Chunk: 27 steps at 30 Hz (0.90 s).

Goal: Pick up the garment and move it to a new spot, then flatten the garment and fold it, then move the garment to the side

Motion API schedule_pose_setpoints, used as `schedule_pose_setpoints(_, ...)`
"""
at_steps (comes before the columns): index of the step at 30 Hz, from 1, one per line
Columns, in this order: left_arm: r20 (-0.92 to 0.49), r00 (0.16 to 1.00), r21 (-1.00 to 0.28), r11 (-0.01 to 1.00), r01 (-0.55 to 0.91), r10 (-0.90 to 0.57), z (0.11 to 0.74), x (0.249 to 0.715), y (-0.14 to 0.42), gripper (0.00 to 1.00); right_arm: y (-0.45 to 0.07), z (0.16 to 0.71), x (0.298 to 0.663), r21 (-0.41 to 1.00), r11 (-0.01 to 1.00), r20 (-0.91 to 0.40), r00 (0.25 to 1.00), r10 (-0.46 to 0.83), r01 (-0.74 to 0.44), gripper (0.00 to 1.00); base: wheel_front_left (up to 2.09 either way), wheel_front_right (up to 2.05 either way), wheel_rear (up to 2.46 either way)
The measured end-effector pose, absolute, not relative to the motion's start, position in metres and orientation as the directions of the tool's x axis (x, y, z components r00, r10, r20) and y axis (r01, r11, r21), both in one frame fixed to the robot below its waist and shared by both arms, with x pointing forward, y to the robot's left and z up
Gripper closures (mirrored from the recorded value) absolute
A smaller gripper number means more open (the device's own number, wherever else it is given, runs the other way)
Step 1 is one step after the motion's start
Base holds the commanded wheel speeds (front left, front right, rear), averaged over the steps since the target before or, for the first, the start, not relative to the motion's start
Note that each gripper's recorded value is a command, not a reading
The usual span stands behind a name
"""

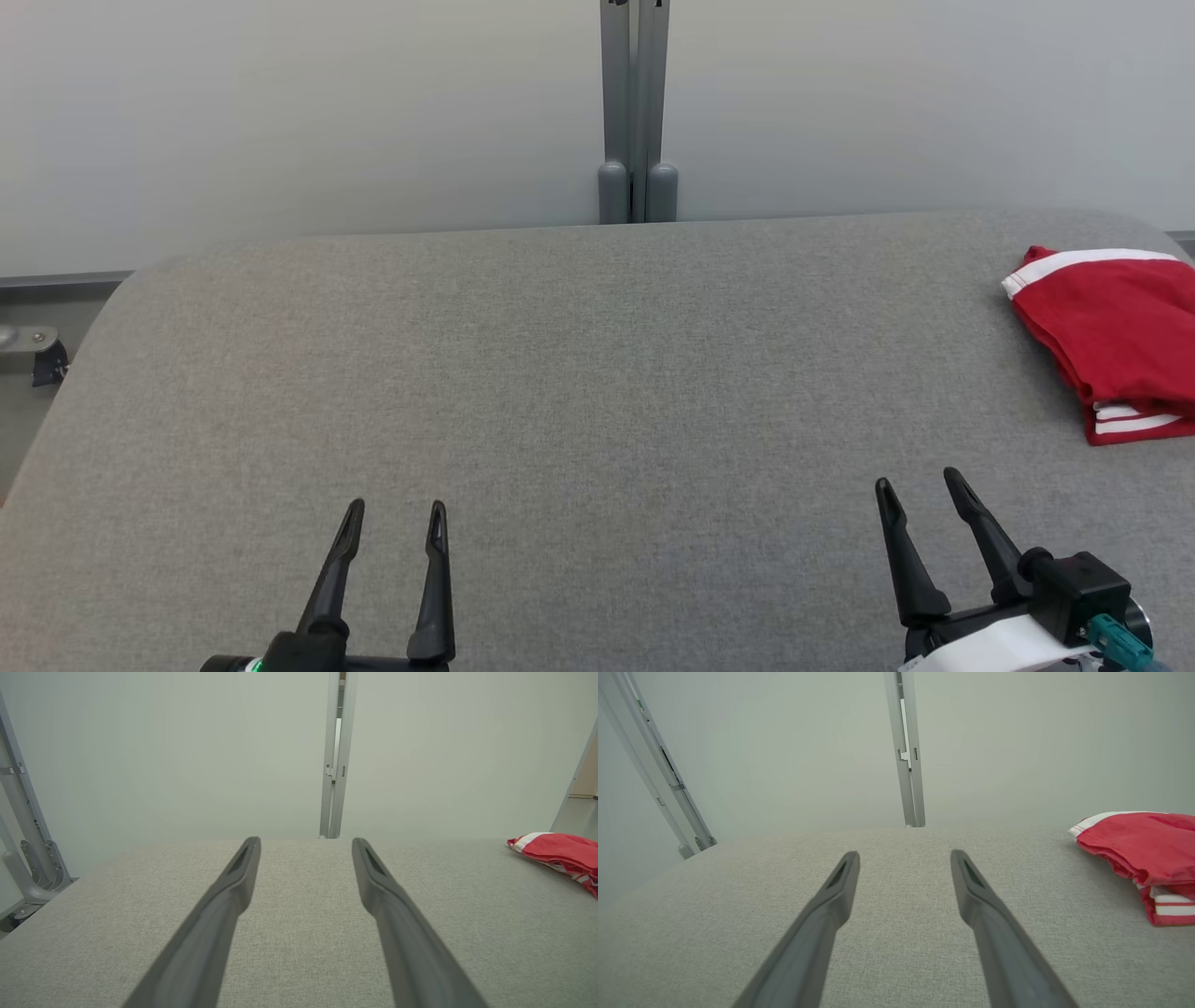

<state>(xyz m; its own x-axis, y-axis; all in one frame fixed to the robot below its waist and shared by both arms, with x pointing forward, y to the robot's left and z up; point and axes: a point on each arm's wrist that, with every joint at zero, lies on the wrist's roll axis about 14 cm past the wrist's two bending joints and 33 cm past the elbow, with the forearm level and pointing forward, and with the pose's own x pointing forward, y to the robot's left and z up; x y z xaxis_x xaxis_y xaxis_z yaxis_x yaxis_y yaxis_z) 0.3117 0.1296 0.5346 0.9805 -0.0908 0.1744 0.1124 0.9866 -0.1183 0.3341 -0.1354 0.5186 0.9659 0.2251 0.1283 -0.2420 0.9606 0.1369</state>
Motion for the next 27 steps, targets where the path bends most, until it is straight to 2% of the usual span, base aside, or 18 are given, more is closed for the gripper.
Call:
schedule_pose_setpoints(15,0.168,0.981,-0.124,0.985,0.122,-0.100,0.532,0.311,0.128,0.00,-0.137,0.521,0.332,0.139,0.962,0.136,0.967,0.216,-0.235,0.00,0.00,0.00,0.00)
schedule_pose_setpoints(16,0.167,0.981,-0.124,0.985,0.122,-0.100,0.532,0.311,0.127,1.00,-0.137,0.520,0.332,0.139,0.962,0.135,0.967,0.216,-0.234,1.00,0.00,0.00,0.00)
schedule_pose_setpoints(22,0.116,0.988,-0.128,0.985,0.119,-0.104,0.515,0.309,0.126,1.00,-0.136,0.501,0.328,0.163,0.961,0.075,0.974,0.212,-0.222,1.00,0.00,0.00,0.00)
schedule_pose_setpoints(27,0.084,0.993,-0.221,0.971,0.095,-0.078,0.510,0.311,0.132,1.00,-0.141,0.496,0.329,0.249,0.949,0.051,0.981,0.186,-0.193,1.00,0.00,0.00,0.00)
